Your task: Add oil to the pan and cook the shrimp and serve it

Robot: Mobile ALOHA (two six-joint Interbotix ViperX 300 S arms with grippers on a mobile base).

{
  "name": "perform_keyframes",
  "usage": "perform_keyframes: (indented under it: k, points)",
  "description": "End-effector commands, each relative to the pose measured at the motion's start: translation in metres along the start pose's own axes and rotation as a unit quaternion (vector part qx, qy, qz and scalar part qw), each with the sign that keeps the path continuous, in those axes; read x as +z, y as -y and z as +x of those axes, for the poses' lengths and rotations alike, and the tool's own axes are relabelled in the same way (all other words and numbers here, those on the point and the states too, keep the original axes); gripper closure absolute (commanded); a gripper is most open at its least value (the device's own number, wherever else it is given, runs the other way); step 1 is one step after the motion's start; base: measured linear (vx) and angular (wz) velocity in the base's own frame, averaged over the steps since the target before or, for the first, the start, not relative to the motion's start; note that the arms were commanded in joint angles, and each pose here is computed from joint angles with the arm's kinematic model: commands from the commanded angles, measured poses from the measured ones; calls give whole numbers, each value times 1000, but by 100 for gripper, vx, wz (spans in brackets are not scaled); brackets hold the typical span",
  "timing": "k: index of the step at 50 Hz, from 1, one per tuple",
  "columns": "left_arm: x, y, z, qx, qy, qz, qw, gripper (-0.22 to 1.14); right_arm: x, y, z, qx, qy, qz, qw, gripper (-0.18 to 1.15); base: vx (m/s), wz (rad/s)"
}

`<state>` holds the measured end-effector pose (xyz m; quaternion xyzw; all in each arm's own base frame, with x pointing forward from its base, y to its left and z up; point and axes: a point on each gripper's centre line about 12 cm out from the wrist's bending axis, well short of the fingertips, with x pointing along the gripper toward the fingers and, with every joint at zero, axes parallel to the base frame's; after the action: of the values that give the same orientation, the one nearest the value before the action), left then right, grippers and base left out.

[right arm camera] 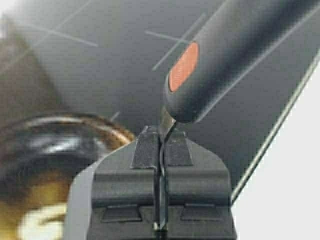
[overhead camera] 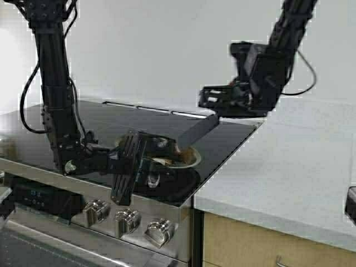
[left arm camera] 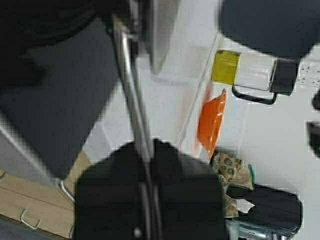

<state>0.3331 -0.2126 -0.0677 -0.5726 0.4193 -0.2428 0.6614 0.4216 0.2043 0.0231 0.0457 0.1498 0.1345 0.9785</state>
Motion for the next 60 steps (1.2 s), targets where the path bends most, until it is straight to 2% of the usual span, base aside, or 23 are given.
perform_keyframes:
  k: [1, 9, 42, 60]
  points:
    - [7, 37, 4, -41, 6, 42, 998, 90, 7, -23, 6, -8, 23, -75, 997, 90, 0, 0]
    - [8, 40, 4, -37, 7, 44, 998, 90, -5, -32, 5, -40, 7, -112, 993, 90, 0, 0]
    - [17, 48, 3, -44, 40, 47, 997, 90, -63, -65, -59, 16, -77, -141, 987, 90, 0, 0]
    - [18, 49, 3, -44, 44, 46, 997, 90, -77, -73, -67, 27, -104, -122, 987, 90, 0, 0]
